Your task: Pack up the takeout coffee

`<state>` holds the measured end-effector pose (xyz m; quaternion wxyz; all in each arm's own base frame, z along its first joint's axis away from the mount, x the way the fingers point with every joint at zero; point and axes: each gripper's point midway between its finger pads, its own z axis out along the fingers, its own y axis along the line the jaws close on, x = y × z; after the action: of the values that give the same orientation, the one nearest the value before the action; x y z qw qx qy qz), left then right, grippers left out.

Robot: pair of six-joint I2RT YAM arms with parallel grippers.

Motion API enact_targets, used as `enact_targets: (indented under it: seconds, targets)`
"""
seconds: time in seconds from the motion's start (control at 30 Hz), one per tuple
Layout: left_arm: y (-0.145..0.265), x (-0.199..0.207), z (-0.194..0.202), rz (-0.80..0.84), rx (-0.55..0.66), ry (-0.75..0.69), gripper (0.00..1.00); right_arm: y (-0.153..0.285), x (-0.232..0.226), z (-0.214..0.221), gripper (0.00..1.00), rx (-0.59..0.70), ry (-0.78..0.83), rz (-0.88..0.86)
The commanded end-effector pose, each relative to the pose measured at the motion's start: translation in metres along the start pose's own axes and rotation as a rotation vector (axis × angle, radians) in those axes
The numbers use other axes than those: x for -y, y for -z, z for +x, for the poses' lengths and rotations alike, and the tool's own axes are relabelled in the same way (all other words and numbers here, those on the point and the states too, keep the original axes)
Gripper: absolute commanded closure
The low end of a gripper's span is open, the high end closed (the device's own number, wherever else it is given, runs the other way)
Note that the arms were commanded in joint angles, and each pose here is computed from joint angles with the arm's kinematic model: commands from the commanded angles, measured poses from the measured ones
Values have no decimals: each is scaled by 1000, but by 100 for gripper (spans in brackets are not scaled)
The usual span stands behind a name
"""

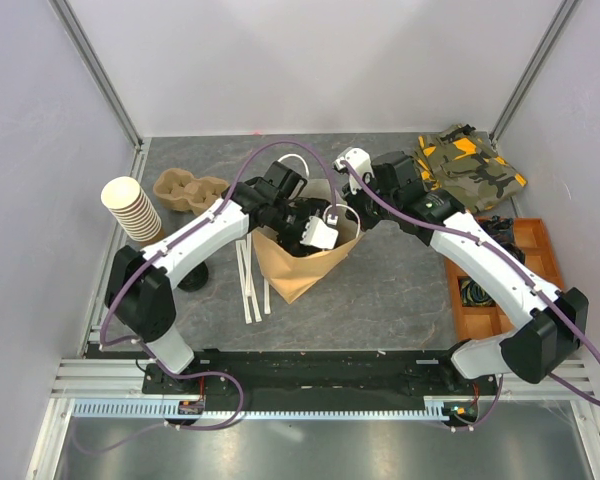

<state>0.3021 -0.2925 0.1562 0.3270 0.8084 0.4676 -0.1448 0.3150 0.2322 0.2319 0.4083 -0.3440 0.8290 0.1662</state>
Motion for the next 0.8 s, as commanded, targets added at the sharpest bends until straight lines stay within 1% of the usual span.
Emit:
enact_targets:
  seconds: [0.0, 0.27, 0.47, 0.77]
  targets:
    - [20, -14, -18, -62, 33, -74, 0, -3, 3, -5, 100, -3, 12, 5]
    - [29, -17, -25, -85, 47, -99, 0, -4, 4, -5, 100, -4, 26, 10]
    - [40, -14, -35, -102, 76, -160, 0, -5, 7, -6, 100, -2, 33, 19]
    - [49, -9, -44, -80, 97, -189, 0, -5, 11, -8, 100, 2, 46, 30]
